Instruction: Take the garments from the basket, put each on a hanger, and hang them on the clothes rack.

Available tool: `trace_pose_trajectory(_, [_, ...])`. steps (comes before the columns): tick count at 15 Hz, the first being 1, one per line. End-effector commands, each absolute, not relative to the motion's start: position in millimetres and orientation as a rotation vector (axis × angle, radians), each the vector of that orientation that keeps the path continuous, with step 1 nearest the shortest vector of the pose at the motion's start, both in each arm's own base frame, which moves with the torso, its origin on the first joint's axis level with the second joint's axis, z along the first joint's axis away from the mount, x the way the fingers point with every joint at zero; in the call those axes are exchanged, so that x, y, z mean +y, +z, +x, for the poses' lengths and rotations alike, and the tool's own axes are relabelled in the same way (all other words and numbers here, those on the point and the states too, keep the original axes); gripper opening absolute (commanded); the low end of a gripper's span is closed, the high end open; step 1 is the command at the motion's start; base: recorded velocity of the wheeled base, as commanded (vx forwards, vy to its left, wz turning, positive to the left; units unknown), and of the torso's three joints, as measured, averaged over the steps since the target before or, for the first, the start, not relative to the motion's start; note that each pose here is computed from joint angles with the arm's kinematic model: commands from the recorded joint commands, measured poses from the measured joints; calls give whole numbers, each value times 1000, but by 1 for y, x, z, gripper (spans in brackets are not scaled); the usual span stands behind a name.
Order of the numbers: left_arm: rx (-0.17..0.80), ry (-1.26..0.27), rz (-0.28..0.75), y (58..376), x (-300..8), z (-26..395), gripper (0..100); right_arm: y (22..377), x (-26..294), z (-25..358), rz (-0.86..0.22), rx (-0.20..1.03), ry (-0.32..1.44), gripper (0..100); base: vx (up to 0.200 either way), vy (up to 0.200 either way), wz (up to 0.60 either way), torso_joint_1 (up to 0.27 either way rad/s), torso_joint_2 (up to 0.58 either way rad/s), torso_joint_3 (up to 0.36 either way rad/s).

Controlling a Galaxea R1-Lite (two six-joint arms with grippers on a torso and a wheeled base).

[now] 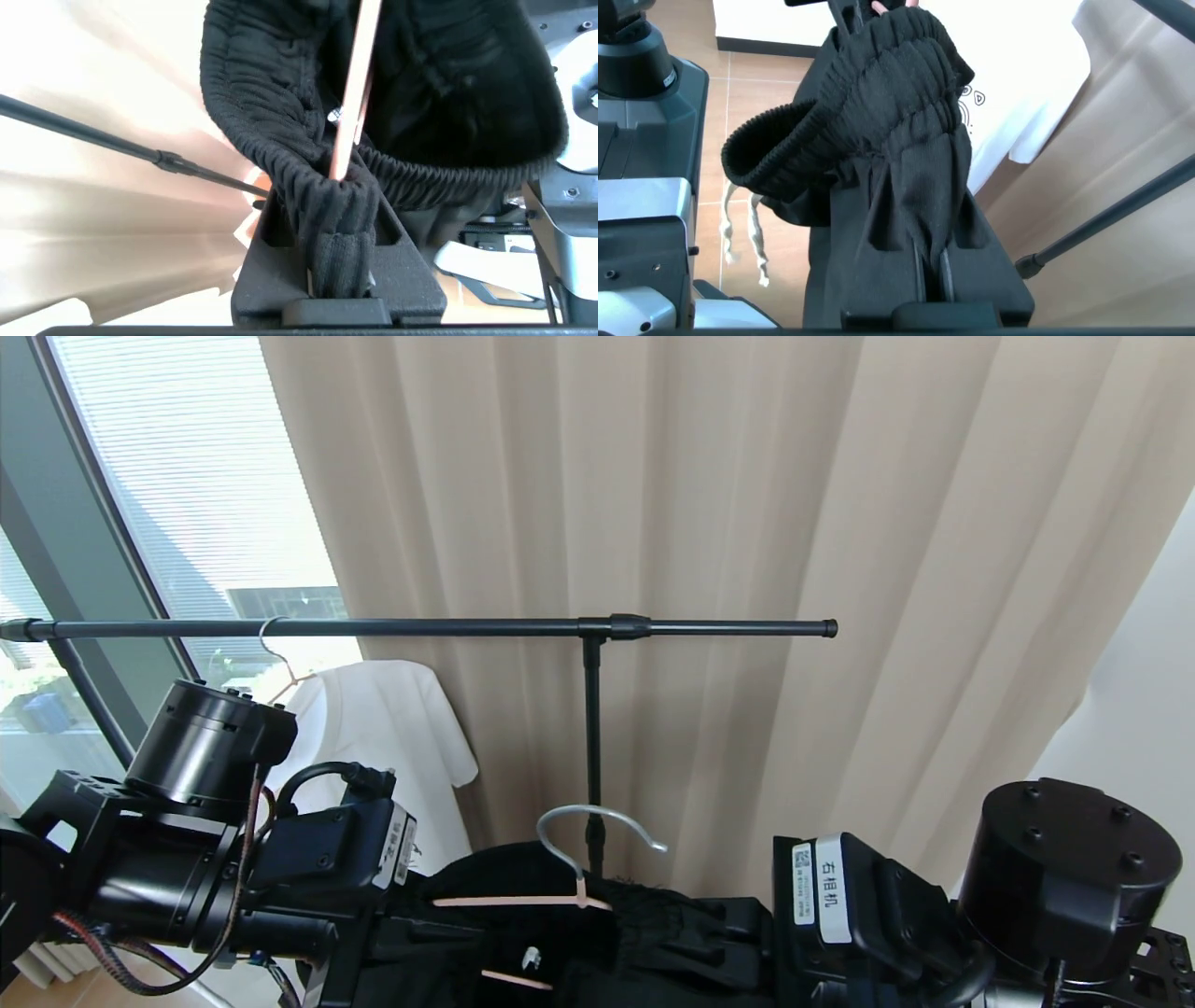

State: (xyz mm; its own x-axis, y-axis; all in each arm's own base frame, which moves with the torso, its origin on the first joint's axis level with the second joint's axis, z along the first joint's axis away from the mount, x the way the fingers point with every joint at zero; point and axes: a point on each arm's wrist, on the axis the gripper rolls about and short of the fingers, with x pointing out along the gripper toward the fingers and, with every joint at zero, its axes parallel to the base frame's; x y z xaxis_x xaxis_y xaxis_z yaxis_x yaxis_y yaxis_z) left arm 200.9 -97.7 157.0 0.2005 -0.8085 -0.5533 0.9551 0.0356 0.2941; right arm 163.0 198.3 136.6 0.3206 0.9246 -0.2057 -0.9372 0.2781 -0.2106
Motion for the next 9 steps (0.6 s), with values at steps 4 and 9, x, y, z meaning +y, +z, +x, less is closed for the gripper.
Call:
trace_pose_trajectory(4, [236, -1359, 695, 163, -92, 192, 0, 134, 198, 164, -319, 58, 1244, 100, 0, 0, 0, 0, 0, 0])
trace_pose_trajectory(9, [255, -1276, 680, 164, -74, 193, 0, 136, 183, 178, -330, 54, 1170, 100, 0, 0, 0, 0, 0, 0])
